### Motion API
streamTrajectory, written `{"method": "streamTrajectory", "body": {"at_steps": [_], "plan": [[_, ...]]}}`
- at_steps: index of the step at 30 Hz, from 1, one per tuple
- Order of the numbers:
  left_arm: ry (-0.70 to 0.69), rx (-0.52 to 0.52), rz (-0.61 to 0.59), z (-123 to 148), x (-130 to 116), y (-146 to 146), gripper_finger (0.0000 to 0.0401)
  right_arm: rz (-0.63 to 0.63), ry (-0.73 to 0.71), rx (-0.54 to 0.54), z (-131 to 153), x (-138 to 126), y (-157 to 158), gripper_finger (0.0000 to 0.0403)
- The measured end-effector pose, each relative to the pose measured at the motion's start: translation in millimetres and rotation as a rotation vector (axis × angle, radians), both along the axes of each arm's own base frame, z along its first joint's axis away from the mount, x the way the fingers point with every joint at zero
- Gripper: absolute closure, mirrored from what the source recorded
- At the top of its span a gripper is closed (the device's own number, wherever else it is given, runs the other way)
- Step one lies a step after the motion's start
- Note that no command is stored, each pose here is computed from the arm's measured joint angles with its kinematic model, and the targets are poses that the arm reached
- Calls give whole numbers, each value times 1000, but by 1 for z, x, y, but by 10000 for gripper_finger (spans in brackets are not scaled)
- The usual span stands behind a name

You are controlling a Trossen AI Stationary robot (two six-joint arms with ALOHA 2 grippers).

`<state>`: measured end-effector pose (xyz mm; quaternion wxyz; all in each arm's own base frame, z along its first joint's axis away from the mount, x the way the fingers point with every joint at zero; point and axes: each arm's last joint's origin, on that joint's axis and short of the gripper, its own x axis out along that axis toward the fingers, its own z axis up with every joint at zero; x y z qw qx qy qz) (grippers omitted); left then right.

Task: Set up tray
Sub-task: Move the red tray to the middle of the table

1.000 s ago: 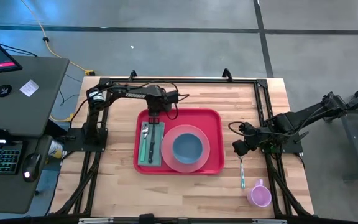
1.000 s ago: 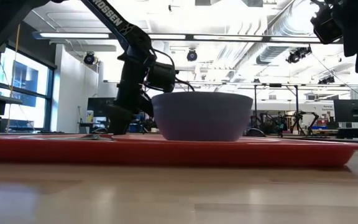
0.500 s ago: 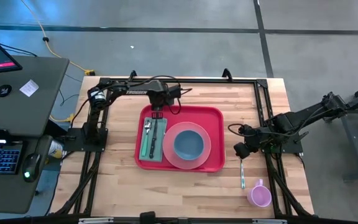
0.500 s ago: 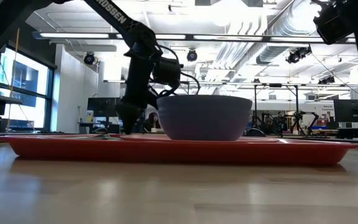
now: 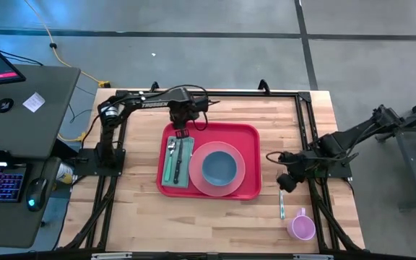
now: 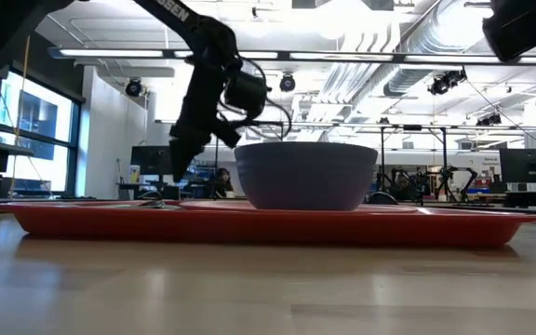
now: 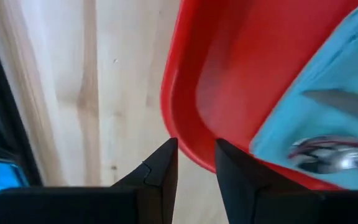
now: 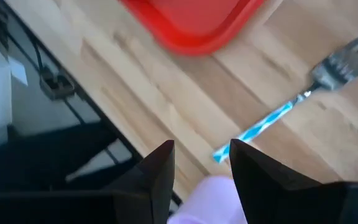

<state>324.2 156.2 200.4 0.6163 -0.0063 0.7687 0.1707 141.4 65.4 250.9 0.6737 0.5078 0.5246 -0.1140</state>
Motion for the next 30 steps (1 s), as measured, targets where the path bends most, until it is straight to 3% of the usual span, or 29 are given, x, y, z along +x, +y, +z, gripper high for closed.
{"method": "streamTrajectory", "body": {"at_steps": [8, 13, 21, 30], "plan": [[-149, 12, 86, 20, 0, -2, 265, 123, 42, -22, -2, -11, 12, 265], [-203, 110, 91, 17, 3, 9, 265, 57, 114, -86, -6, -17, 7, 265], [-311, 176, 198, 7, -7, 45, 265, -32, 105, -36, -5, -13, 9, 265], [-300, 65, 310, -23, -35, 62, 265, -95, 91, -13, -3, -10, 10, 265]]}}
